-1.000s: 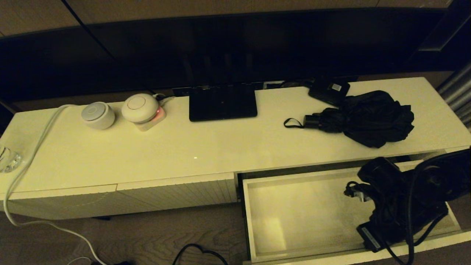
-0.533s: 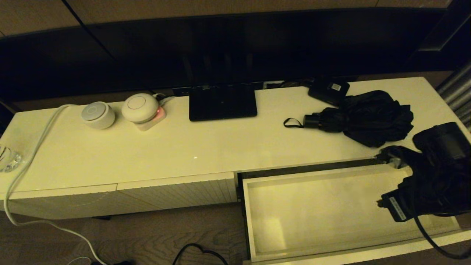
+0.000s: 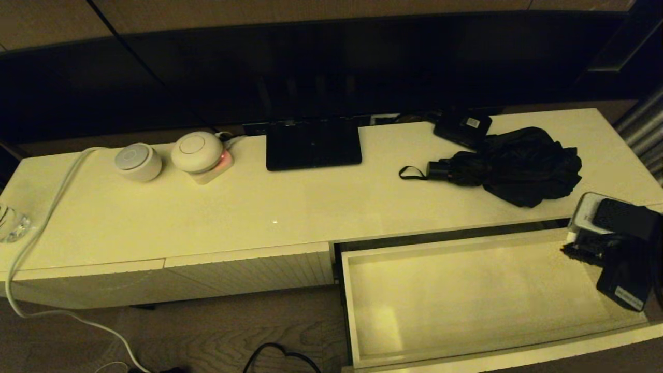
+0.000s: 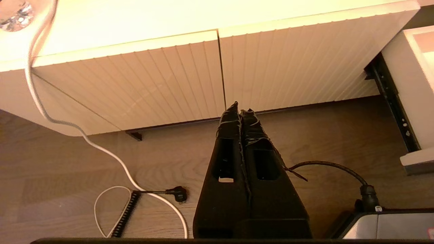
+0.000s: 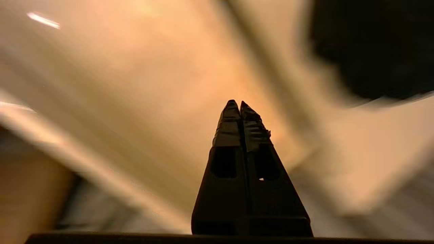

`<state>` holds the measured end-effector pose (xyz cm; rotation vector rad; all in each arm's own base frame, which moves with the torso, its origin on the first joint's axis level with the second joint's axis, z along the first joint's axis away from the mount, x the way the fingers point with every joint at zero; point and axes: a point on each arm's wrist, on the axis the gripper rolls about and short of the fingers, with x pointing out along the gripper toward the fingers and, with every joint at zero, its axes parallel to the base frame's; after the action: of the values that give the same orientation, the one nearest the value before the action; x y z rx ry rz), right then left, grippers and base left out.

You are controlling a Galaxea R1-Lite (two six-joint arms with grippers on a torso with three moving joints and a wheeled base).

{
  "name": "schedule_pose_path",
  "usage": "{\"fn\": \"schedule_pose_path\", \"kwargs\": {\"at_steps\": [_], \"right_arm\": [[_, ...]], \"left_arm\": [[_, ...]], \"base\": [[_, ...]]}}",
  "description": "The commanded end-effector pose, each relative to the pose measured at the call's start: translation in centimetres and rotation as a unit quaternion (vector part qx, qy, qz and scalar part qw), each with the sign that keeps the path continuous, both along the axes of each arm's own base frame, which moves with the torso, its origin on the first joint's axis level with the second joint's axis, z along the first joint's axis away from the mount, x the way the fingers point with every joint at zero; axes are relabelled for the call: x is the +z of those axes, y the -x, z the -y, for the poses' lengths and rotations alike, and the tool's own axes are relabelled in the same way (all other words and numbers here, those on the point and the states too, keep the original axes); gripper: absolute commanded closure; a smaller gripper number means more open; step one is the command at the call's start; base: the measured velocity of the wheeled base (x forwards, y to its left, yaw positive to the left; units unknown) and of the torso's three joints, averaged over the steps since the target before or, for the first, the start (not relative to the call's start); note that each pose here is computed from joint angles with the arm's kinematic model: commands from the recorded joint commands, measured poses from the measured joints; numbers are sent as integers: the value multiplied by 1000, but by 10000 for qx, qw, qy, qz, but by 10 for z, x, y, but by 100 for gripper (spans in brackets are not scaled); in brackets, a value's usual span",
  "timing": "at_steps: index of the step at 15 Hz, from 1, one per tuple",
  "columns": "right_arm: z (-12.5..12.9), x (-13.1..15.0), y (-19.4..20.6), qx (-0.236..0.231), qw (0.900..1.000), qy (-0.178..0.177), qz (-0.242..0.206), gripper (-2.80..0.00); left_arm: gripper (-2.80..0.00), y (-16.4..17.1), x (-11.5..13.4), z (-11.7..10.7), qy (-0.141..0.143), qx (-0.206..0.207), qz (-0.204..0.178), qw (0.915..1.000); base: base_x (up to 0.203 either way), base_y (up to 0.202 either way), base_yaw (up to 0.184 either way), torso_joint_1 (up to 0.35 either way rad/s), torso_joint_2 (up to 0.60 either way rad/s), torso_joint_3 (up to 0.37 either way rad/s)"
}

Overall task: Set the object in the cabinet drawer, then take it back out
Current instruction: Put the umbrella in the drawer

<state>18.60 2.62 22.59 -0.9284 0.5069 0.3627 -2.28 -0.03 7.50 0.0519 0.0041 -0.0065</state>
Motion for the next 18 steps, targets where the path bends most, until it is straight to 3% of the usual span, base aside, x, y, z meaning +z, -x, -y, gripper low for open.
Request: {"fn": "schedule_pose_path", "kwargs": {"at_steps": [1, 4, 7, 18], "right_arm": [[-2, 20, -14, 336, 9920, 1151, 403, 0], [-12, 18, -21, 853, 9746, 2013, 489, 0], [-17, -4, -36, 1179, 9595, 2535, 348, 0], [-28, 7, -75, 1021, 9558, 2612, 885, 0]], "left_arm": [[0, 0, -1, 0, -1, 1, -17, 10000], [0, 0, -1, 0, -1, 1, -17, 10000], [0, 0, -1, 0, -1, 1, -17, 10000], [0, 0, -1, 0, -1, 1, -17, 10000]], "base": [[0, 0, 0, 0, 0, 0], [0, 0, 0, 0, 0, 0], [0, 0, 0, 0, 0, 0], [0, 0, 0, 0, 0, 0]]}}
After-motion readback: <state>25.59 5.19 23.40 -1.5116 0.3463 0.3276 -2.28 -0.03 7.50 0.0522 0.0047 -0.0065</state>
